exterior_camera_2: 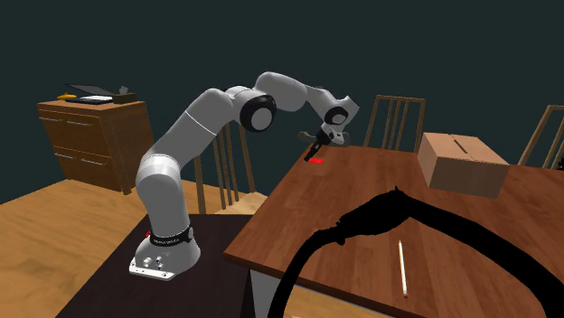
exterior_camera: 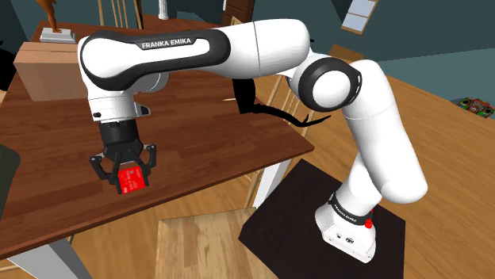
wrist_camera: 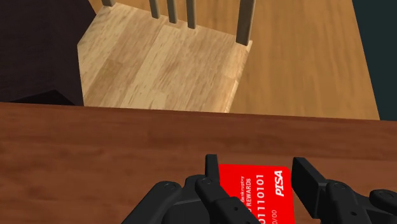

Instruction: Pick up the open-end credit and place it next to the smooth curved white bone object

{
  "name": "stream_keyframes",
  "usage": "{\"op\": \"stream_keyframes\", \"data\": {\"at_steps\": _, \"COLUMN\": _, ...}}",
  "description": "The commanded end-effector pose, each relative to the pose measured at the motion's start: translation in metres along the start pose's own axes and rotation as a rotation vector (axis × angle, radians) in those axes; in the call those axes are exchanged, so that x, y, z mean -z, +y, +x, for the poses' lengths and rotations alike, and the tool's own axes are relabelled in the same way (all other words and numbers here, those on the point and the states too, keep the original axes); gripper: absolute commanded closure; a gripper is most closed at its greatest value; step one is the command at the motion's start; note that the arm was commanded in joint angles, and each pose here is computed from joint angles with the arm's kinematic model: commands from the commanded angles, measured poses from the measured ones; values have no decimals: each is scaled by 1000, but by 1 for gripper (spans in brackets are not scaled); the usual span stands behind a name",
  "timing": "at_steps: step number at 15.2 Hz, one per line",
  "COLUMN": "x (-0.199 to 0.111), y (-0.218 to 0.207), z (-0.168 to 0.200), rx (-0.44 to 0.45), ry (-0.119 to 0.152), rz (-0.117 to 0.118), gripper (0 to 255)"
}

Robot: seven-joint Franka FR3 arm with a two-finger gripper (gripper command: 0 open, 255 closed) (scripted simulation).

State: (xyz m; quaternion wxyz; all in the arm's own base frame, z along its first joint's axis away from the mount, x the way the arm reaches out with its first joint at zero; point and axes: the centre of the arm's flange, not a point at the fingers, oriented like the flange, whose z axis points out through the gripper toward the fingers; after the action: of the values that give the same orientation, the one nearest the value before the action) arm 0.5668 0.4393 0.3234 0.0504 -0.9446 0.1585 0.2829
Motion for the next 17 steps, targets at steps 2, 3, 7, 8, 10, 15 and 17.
{"op": "stream_keyframes", "data": {"at_steps": 2, "x": 0, "y": 0, "z": 0, "rx": 0, "ry": 0, "rz": 0, "gripper": 255}}
{"op": "stream_keyframes", "data": {"at_steps": 3, "x": 0, "y": 0, "z": 0, "rx": 0, "ry": 0, "rz": 0, "gripper": 255}}
{"op": "stream_keyframes", "data": {"at_steps": 7, "x": 0, "y": 0, "z": 0, "rx": 0, "ry": 0, "rz": 0, "gripper": 0}}
{"op": "stream_keyframes", "data": {"at_steps": 8, "x": 0, "y": 0, "z": 0, "rx": 0, "ry": 0, "rz": 0, "gripper": 0}}
{"op": "stream_keyframes", "data": {"at_steps": 10, "x": 0, "y": 0, "z": 0, "rx": 0, "ry": 0, "rz": 0, "gripper": 0}}
{"op": "stream_keyframes", "data": {"at_steps": 15, "x": 50, "y": 0, "z": 0, "rx": 0, "ry": 0, "rz": 0, "gripper": 0}}
{"op": "stream_keyframes", "data": {"at_steps": 17, "x": 50, "y": 0, "z": 0, "rx": 0, "ry": 0, "rz": 0, "gripper": 0}}
